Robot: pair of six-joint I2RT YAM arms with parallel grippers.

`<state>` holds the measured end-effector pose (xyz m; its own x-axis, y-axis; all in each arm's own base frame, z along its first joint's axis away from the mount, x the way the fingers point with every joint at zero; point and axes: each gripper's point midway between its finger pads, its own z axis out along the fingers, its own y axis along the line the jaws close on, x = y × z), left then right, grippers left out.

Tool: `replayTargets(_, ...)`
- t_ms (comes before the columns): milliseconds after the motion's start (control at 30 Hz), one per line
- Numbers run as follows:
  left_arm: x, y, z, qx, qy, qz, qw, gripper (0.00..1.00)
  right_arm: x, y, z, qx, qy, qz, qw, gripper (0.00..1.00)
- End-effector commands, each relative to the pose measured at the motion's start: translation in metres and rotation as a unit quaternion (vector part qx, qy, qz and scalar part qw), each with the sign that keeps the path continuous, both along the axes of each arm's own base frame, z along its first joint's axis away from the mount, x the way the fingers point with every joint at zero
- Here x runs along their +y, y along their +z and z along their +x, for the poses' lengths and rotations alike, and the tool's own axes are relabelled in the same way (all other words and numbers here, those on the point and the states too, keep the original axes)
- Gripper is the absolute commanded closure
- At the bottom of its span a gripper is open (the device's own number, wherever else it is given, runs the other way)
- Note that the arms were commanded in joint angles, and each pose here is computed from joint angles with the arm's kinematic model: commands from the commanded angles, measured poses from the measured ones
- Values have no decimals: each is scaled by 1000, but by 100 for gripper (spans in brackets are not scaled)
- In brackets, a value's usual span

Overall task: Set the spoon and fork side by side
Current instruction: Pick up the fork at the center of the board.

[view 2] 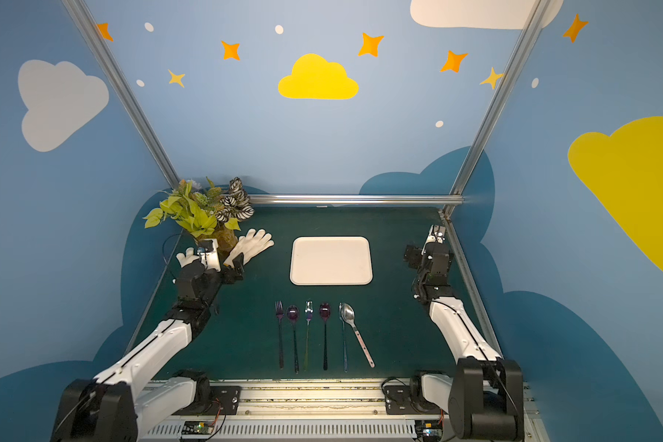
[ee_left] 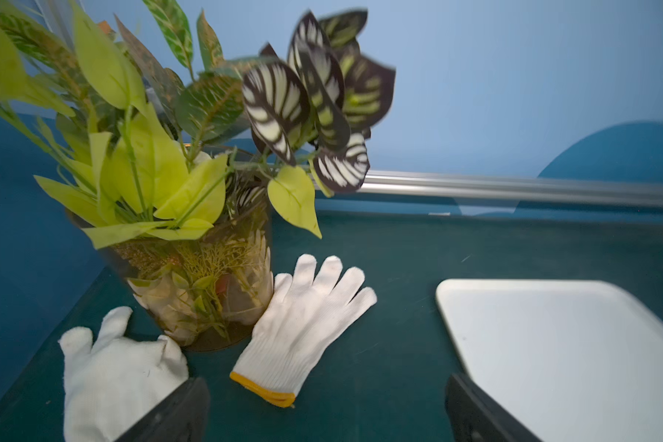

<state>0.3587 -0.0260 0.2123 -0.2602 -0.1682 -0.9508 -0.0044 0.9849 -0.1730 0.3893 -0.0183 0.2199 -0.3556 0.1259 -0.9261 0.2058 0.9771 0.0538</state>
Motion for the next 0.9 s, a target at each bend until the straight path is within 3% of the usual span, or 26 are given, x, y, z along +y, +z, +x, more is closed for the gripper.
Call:
replayTargets(0, -14, -45, -46, 168, 15, -143, 975, 0, 19, -65, -56, 193, 13, 54, 980, 6)
replayTargets(167, -58, -62, -103, 309, -50, -247, 917, 0, 59, -73, -111, 318, 33, 101, 942, 18)
replayTargets(300, -84, -77, -153, 419, -101, -238, 871, 0, 109, -76, -158, 398, 99, 108, 906, 30)
replayTargets(367, -96, -80, -170, 448, -129, -219, 857, 0, 137, -80, -182, 430, 140, 105, 886, 35)
replayTargets(500, -111, -88, -185, 469, -159, -181, 850, 0, 186, -87, -219, 463, 206, 84, 858, 42)
replayTargets(700, -124, -99, -188, 492, -198, -138, 836, 0, 239, -109, -238, 485, 238, 56, 839, 50)
replayTargets(867, -123, -96, -185, 471, -212, -117, 848, 0, 256, -144, -236, 523, 233, 20, 819, 55)
